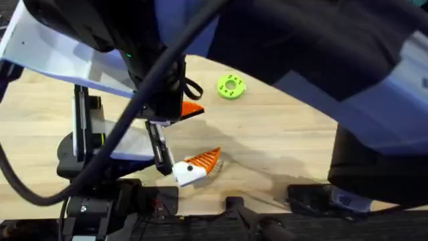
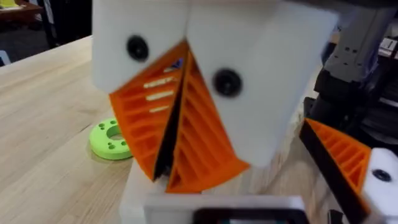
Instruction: Pick up the gripper from the table and insert it into the empty holder that is missing its gripper. Then pick up a screw, insert it into the mounting hole, and use the screwdriver to tighten it. Finally, clean up the table by picking up the vegetable and placing it into the bucket.
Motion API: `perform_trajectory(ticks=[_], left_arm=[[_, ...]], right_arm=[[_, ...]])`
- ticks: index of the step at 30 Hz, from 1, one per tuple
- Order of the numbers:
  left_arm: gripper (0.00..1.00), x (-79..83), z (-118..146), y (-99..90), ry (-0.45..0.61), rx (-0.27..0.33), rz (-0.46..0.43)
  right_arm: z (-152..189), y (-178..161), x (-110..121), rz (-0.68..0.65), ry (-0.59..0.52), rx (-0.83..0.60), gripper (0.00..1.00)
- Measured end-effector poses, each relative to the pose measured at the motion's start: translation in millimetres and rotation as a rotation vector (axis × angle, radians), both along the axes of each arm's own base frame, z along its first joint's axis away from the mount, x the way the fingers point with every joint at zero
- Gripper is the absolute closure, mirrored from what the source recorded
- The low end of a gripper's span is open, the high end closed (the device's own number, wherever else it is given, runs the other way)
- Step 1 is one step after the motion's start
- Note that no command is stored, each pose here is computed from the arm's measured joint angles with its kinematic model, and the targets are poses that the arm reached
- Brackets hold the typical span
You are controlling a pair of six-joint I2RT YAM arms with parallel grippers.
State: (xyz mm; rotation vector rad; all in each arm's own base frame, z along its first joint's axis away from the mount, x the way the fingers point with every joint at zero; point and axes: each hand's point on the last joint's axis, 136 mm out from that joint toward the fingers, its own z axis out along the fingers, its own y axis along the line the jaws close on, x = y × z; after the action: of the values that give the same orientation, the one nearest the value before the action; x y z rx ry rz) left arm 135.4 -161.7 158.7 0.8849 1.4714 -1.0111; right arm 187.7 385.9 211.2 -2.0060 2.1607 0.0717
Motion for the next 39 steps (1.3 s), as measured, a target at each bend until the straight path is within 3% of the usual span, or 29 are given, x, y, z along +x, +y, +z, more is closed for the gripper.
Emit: perform_trajectory(ticks=[2,9,10,16,27,34,39], left_arm=[[0.015,0.0,0.0,0.0,0.000,0.000,0.000],[0.016,-1.0,0.1,-0.4,-0.005,0.001,-0.006],[0.015,-1.0,0.1,-0.4,-0.007,0.002,-0.006],[0.015,-0.7,0.1,-0.3,-0.007,0.002,-0.005],[0.015,-0.7,0.1,-0.3,-0.007,0.002,-0.005],[0.016,-0.6,0.0,-0.2,-0.007,0.002,-0.004],[0.015,-0.6,0.0,-0.2,-0.008,0.003,-0.004]], right_arm=[[0.0,-0.1,-0.1,-0.001,0.001,0.000,0.988],[1.5,-9.2,6.3,-0.015,-0.020,-0.027,0.048],[2.9,-10.3,7.9,-0.023,-0.022,-0.023,0.022],[15.1,-13.3,11.7,-0.119,-0.019,0.024,0.011],[92.0,-53.0,35.5,-0.442,-0.041,0.270,0.009],[85.3,-79.0,55.0,-0.618,-0.042,0.281,0.007],[64.0,-119.8,62.4,-0.770,-0.064,0.293,0.007]])
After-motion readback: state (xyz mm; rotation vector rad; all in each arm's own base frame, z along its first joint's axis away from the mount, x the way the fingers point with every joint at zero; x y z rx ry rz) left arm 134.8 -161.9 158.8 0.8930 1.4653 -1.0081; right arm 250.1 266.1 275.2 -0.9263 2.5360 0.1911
